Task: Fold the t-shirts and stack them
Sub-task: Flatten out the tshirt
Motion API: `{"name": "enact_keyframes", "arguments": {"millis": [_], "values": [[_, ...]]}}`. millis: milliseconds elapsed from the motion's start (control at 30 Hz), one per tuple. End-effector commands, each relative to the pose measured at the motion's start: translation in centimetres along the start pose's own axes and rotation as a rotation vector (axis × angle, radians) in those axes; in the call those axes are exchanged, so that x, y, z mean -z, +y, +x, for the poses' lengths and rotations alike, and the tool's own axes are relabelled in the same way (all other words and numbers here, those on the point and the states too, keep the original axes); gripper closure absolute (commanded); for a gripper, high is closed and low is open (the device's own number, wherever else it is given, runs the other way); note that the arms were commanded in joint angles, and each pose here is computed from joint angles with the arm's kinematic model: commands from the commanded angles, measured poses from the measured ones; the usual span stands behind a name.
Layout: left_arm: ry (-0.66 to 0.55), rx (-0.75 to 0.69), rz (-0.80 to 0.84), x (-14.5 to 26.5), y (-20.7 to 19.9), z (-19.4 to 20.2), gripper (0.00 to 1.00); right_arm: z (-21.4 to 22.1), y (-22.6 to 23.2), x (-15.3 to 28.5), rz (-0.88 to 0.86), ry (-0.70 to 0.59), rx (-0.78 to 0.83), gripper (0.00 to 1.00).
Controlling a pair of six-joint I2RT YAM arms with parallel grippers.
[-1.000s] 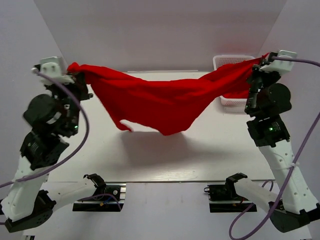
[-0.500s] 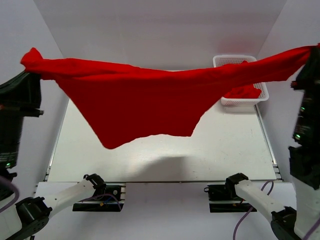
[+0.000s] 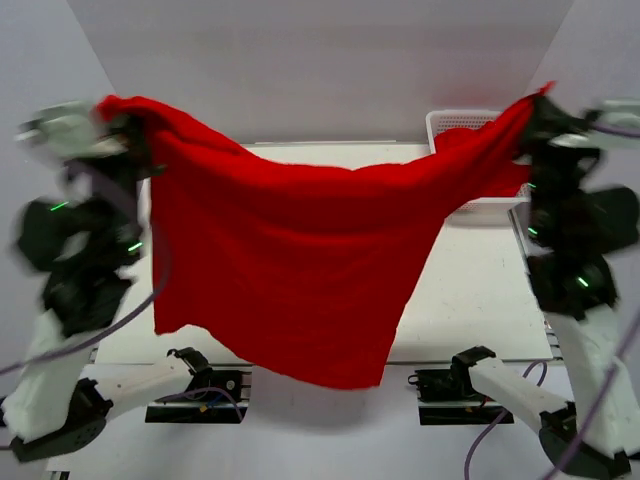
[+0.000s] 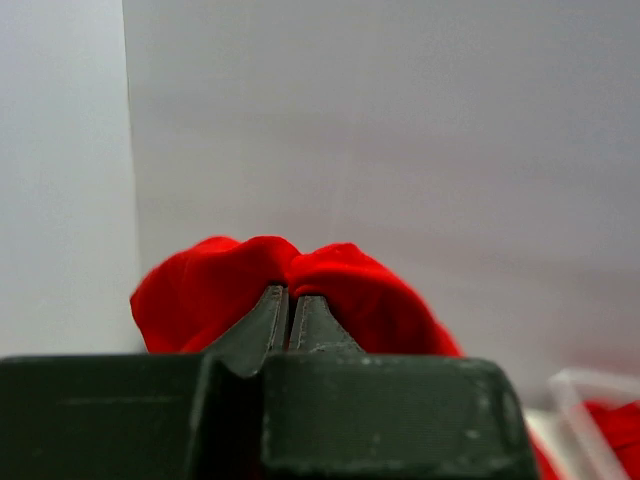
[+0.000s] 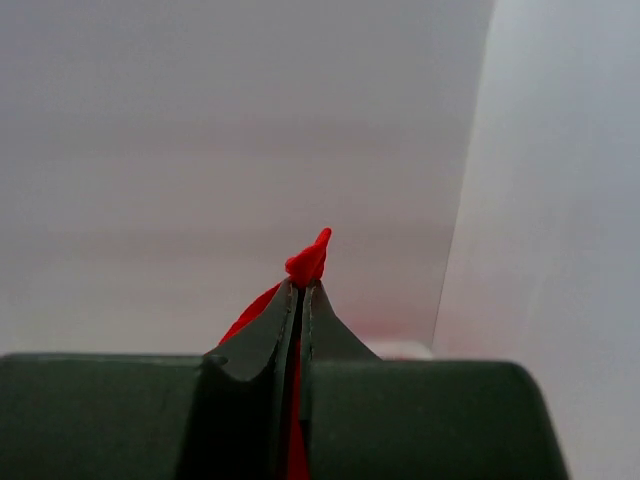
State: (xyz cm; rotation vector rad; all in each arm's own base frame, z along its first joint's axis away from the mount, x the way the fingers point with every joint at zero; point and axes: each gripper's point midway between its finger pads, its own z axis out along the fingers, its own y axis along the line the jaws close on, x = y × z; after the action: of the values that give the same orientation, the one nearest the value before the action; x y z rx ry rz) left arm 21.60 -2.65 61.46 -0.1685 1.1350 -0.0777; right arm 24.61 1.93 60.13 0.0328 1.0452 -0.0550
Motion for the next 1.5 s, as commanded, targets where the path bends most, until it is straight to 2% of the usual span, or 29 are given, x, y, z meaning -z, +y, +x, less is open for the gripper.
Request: {"name": "enact_keyframes", "arguments": {"millis": [0,33,100,133,167,200,233,267,300,333,367,400,467,500,567,733,833,867,1033,1133,1267,1467], "values": [[0.137,-0.167,-0.173,-2.8,-1.2,8.3,1.00,10.0,2.5,-2.7,0.029,0.190,0.020,1.00],[0.190,-0.207,-0.159,-3.4,-2.6,11.7,1.00,11.4,2.8,-3.0,0.041,0.210,0.015,1.00],[0.248,-0.218,-0.192,-3.8,-3.4,15.9,1.00,19.2,4.1,-3.3,0.069,0.365,0.038,1.00],[0.298,-0.242,-0.220,-3.9,-3.3,19.0,1.00,21.4,4.3,-3.1,0.079,0.418,0.040,1.00],[0.388,-0.305,-0.224,-4.1,-3.8,23.5,1.00,26.5,4.8,-1.9,0.085,0.533,0.051,1.00],[0.438,-0.275,-0.231,-4.1,-4.2,26.4,0.70,29.8,5.9,-1.2,0.066,0.611,0.034,0.95],[0.491,-0.293,-0.274,-4.4,-3.3,29.1,0.52,32.0,6.0,-0.6,0.076,0.660,0.032,0.84],[0.587,-0.347,-0.278,-4.5,-3.6,33.8,0.29,35.5,6.5,0.9,0.072,0.762,0.034,0.63],[0.689,-0.401,-0.279,-3.7,-2.9,36.9,0.00,37.9,7.2,1.3,0.042,0.819,0.040,0.51],[0.713,-0.348,-0.335,-4.7,-2.3,38.0,0.00,38.6,7.4,1.2,0.037,0.846,0.043,0.42],[0.761,-0.358,-0.351,-4.8,-1.9,39.6,0.00,39.5,7.6,0.8,0.038,0.873,0.052,0.26],[0.838,-0.403,-0.369,-5.0,-1.6,42.0,0.00,40.8,7.5,1.2,0.043,0.943,0.080,0.23],[0.891,-0.392,-0.406,-5.7,-0.8,43.7,0.00,42.2,7.4,1.8,0.046,1.006,0.119,0.22],[0.912,-0.385,-0.409,-6.1,-0.8,43.6,0.00,42.2,7.6,1.4,0.041,1.012,0.123,0.11],[0.958,-0.378,-0.396,-6.3,-0.9,45.2,0.00,42.4,8.1,1.6,-0.001,1.024,0.133,0.10],[1.033,-0.333,-0.356,-4.8,-1.1,46.3,0.00,42.8,10.1,2.8,-0.132,1.062,0.091,0.10],[1.092,-0.243,-0.242,-2.8,-2.7,47.9,0.00,43.6,11.1,4.0,-0.187,1.103,0.057,0.10],[1.164,-0.230,-0.168,-0.6,-3.6,49.6,0.00,43.8,12.1,4.5,-0.229,1.117,0.025,0.10],[1.330,-0.063,0.081,4.5,-7.8,53.4,0.00,46.6,14.5,7.4,-0.332,1.219,-0.062,0.10],[1.390,-0.032,0.138,6.3,-9.2,54.9,0.00,48.2,15.3,8.8,-0.360,1.280,-0.093,0.10],[1.418,-0.021,0.170,7.5,-9.9,56.9,0.00,50.8,15.6,11.2,-0.373,1.368,-0.103,0.10],[1.474,-0.042,0.113,9.0,-8.9,60.0,0.00,53.4,15.5,13.2,-0.330,1.444,-0.122,0.10]]}}
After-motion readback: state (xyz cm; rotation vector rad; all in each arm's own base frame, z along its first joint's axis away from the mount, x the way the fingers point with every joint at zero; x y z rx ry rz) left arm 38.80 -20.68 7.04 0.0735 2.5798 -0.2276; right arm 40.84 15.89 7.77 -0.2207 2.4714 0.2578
